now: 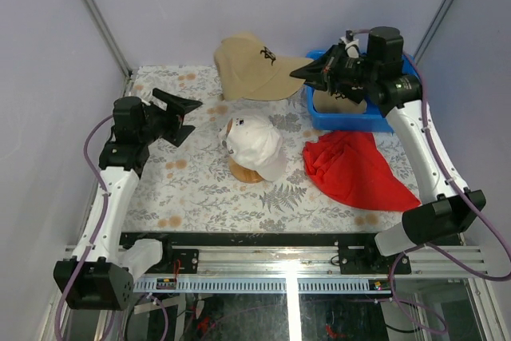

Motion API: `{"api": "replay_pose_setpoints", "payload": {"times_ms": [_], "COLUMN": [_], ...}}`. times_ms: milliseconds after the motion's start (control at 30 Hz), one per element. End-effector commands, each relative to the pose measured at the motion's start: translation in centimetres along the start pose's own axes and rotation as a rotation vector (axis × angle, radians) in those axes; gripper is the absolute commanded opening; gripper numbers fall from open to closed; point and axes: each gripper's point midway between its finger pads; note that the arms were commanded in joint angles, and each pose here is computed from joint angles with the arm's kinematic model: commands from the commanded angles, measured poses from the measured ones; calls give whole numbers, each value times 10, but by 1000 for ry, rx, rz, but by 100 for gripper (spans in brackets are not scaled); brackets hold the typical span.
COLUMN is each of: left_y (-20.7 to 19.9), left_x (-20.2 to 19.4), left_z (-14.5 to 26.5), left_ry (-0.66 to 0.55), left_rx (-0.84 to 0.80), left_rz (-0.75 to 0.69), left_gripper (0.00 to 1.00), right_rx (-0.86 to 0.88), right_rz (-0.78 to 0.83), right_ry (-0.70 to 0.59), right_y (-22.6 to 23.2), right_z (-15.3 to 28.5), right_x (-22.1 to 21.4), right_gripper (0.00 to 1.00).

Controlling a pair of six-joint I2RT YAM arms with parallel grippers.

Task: Stack the hats

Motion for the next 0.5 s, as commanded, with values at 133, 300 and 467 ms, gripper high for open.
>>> {"api": "replay_pose_setpoints", "payload": {"times_ms": [133,300,467], "left_y": [42,70,57], "left_x": [5,3,10], "left_z": [1,-12,-24], "left_ry": [62,117,139], "left_rx": [39,75,58], "left_rz": [-23,-92,-188], "left_gripper": [82,73,64], "right_rx": [177,189,189], "right_rz": [78,77,71], "right_ry": [59,59,58], "right_y": [70,71,66], "right_z": [14,18,20], "right_x": [-21,-26,-31], "right_gripper": [0,0,0]}}
Point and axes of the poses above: each gripper's point midway between its finger pads, its own z axis back along the fingers, its own y axis along the line the jaws close on, x = y × z, and after that the axes turned 12 degrees about z, right-handed
